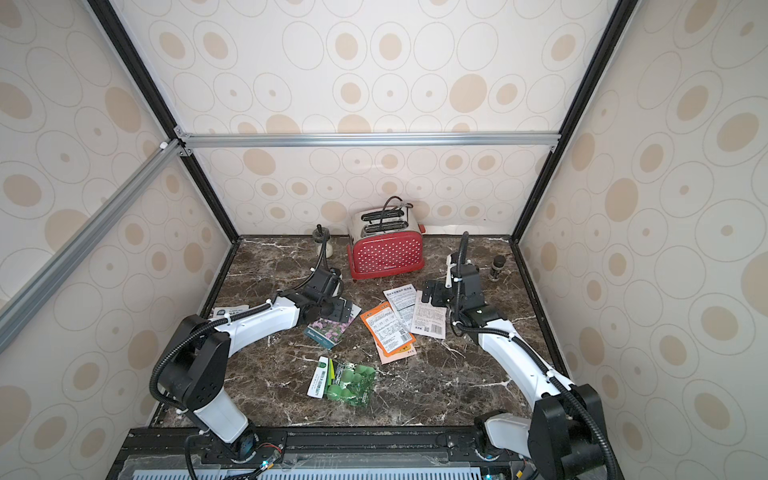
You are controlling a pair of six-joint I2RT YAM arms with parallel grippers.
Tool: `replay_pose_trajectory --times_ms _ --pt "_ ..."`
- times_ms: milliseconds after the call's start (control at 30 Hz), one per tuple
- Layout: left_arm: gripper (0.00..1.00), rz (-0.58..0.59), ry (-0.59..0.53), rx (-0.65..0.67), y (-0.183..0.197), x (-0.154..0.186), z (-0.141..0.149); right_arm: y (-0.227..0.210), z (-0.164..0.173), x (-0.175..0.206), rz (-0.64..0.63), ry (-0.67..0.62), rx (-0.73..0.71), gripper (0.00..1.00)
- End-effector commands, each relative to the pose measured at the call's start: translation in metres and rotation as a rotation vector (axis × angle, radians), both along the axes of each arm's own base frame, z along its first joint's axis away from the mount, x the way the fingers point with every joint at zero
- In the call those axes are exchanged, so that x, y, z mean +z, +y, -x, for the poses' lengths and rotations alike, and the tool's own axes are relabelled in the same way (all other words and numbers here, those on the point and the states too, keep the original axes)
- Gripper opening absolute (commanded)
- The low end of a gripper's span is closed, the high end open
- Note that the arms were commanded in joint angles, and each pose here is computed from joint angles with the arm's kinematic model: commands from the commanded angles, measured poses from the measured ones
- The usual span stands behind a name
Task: Arrange the seed packets in a row
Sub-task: Move the seed packet to the center of the board.
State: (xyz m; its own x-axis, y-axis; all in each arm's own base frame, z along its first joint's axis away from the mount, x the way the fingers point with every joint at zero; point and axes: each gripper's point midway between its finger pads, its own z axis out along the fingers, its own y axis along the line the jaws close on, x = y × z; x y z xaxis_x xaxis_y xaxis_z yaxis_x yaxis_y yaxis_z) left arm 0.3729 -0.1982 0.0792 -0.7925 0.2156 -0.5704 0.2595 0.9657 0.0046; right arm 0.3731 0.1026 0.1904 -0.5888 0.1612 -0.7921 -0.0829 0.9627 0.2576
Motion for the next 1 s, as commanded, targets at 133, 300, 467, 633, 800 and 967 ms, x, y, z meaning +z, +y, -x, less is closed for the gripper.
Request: replay_pose_trajectory --times_ms 133,300,467,633,800,967 --pt "0.99 0.059 0.057 0.023 -0.016 -0.012 -0.002 0.010 0.002 0.003 -0.034 0.025 0.036 1.00" --pt "0.99 0.046 0.092 0.065 -0.011 -0.024 0.002 0.028 0.006 0.004 -0.031 0.032 0.088 1.00" --pt "0.99 0.018 0.052 0.120 0.009 -0.003 0.005 0.046 0.008 0.006 -0.012 0.027 0.133 1.00" --pt "0.99 0.056 0.047 0.273 0.060 0.017 0.004 0.072 0.010 0.001 0.003 0.029 0.194 1.00" --pt "0.99 0.092 0.072 0.527 0.143 0.028 0.013 0.101 0.018 -0.009 -0.002 0.039 0.267 1.00" --pt "0.99 0.128 0.081 0.802 0.218 0.024 0.034 0.127 0.034 -0.023 -0.018 0.062 0.356 1.00"
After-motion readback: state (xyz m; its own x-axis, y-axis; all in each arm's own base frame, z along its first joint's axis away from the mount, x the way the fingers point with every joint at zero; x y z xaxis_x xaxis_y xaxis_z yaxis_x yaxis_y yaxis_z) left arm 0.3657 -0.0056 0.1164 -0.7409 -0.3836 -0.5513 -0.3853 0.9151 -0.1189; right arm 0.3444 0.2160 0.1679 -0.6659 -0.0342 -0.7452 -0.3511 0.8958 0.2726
